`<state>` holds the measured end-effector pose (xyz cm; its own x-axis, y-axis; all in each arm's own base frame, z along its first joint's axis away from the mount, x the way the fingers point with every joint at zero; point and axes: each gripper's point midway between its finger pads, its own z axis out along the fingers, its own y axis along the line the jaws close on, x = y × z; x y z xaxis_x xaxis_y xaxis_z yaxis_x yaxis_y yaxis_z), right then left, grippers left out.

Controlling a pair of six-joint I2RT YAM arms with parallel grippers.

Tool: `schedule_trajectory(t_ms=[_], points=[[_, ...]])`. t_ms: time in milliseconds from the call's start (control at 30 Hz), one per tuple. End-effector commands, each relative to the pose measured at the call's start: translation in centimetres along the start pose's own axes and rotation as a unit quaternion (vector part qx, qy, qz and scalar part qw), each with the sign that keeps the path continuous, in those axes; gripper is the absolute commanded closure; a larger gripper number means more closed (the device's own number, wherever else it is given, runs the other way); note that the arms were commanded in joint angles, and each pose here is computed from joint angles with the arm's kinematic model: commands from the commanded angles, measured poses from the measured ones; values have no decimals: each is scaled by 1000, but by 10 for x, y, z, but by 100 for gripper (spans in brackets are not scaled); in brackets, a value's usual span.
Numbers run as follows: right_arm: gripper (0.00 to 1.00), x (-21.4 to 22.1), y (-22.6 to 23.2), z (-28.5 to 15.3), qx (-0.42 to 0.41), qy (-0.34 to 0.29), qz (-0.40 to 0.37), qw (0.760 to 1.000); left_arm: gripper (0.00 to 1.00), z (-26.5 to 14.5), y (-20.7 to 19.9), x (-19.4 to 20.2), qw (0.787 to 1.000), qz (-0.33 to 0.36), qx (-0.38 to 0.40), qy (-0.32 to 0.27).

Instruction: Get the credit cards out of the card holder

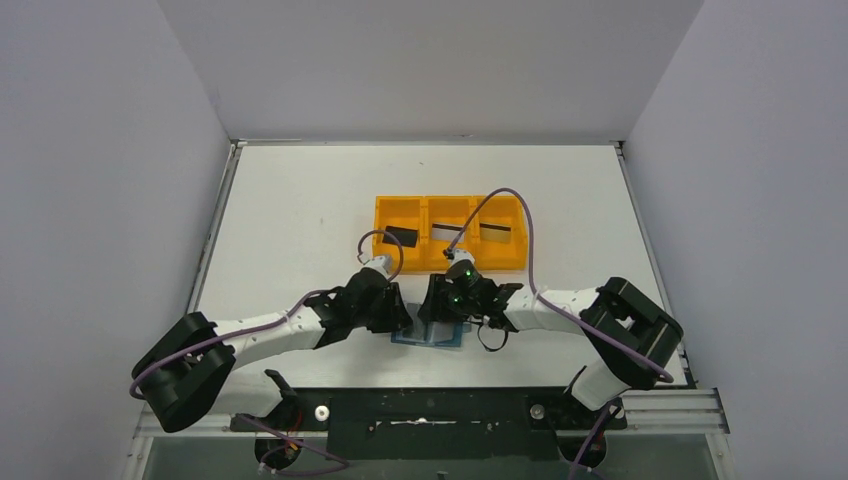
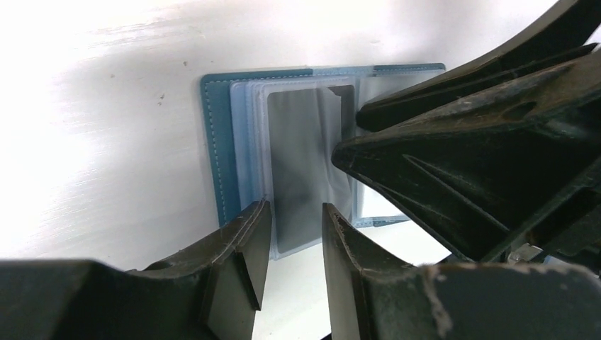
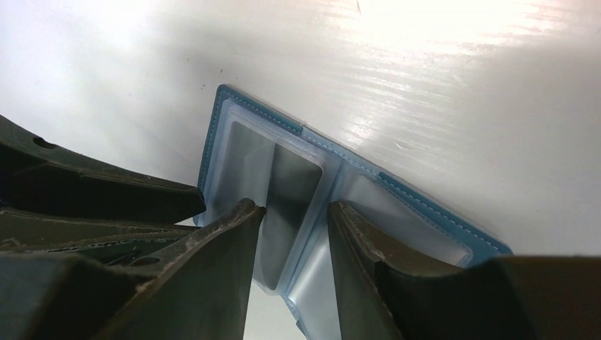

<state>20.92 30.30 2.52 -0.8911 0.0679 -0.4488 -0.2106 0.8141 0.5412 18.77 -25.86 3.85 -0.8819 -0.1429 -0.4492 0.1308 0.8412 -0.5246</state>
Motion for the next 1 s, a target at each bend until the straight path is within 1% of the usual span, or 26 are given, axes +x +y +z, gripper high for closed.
schedule_trajectory(t_ms=[0,100,267,367,433,533,667,700,767,833,900,967], points=[[55,-12,-7,-2,46,-21,-22,998,69,-3,-7,-11,1000,-12,19,-22],[52,-14,-1,-5,43,-23,-27,998,72,-2,-7,-10,999,-14,23,-21],[48,-15,12,-9,35,-22,-36,998,75,1,-6,-8,1000,-16,23,-14],[47,-14,14,-9,42,-24,-35,998,76,2,-6,-7,999,-18,23,-13],[43,-14,13,-10,42,-27,-27,998,76,2,-6,-6,1000,-18,22,-12],[41,-14,13,-9,47,-28,-28,998,76,3,-5,-5,1000,-19,21,-9],[40,-16,22,-12,31,-34,-23,999,76,3,-4,-5,1000,-20,19,-8],[41,-16,24,-13,26,-36,-21,999,76,3,-4,-5,1000,-19,18,-8],[47,-17,26,-12,25,-35,-22,999,76,3,-4,-5,1000,-20,18,-8],[54,-15,21,-9,49,-31,-28,998,77,3,-4,-5,1000,-20,18,-9],[65,-13,14,-6,83,-28,-38,995,76,2,-4,-6,1000,-20,18,-11],[70,-12,13,-4,97,-27,-50,994,76,0,-5,-8,1000,-21,17,-15]])
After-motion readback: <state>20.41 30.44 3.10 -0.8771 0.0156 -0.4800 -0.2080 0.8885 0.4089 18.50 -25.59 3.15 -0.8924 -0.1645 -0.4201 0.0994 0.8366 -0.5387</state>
